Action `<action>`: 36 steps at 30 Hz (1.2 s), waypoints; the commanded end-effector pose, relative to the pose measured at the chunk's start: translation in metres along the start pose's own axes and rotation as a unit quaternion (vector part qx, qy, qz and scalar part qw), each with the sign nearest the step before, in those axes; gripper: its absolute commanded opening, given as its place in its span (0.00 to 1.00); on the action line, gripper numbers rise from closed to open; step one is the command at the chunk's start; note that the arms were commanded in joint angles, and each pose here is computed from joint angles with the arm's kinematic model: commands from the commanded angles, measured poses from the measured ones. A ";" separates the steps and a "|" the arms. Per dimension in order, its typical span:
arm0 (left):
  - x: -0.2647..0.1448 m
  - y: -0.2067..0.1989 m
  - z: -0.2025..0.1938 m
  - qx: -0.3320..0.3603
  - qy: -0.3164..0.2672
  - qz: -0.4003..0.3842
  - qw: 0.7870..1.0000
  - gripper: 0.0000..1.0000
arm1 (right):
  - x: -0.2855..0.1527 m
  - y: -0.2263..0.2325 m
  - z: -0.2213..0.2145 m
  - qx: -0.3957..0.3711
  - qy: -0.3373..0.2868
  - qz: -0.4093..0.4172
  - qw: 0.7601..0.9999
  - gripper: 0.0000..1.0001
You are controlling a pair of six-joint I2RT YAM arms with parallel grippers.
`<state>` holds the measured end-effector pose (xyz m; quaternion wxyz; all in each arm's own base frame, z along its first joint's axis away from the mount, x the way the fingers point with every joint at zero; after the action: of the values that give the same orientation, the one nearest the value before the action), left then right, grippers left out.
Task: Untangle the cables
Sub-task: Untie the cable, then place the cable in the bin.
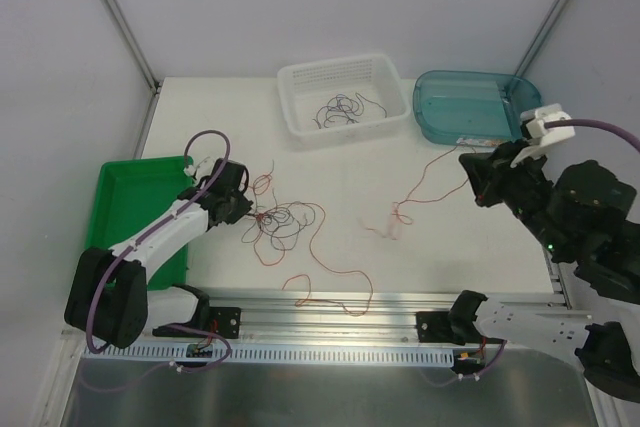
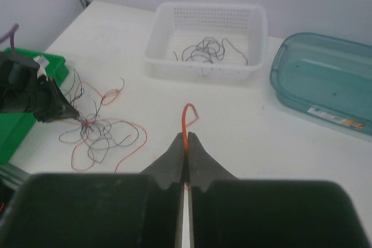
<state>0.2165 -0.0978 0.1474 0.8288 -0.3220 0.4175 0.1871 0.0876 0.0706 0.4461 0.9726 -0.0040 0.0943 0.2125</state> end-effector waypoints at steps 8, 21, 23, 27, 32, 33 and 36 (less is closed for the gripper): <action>0.019 0.016 -0.006 0.014 0.003 0.035 0.999 0.06 | -0.022 -0.023 0.032 -0.029 -0.053 -0.062 0.996 0.01; -0.029 -0.002 0.001 0.111 0.050 -0.123 0.985 0.92 | 0.053 -0.032 0.014 -0.051 -0.015 -0.200 0.978 0.01; -0.046 -0.007 0.005 0.130 0.056 -0.158 0.977 0.99 | 0.065 -0.035 0.020 -0.032 -0.024 -0.195 0.980 0.01; -0.072 -0.014 0.012 0.185 0.068 -0.209 0.958 0.99 | 0.097 -0.037 0.046 -0.011 -0.040 -0.177 0.983 0.01; -0.089 -0.009 0.013 0.251 0.064 -0.251 0.933 0.99 | 0.129 -0.056 0.084 -0.010 -0.083 -0.203 0.976 0.01; -0.090 -0.006 0.013 0.257 0.061 -0.251 0.931 0.99 | 0.135 -0.061 0.091 -0.013 -0.088 -0.208 0.974 0.01; -0.093 0.002 0.010 0.276 0.053 -0.261 0.923 0.99 | 0.157 -0.081 0.110 -0.021 -0.110 -0.232 0.966 0.01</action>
<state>0.1786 -0.0996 0.2260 0.8786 -0.2230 0.3993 -0.1376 0.2648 0.0750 0.4876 0.9976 -0.0369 0.0573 -0.0139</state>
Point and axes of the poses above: each gripper's point midway between its finger pads, its own x axis out along the fingers, its own y axis along the line the jaws close on, z = x × y, the point moved 10 cm from there along -x, back along the fingers, and after that the axes turned 3 degrees about -x, right-handed, at the moved point
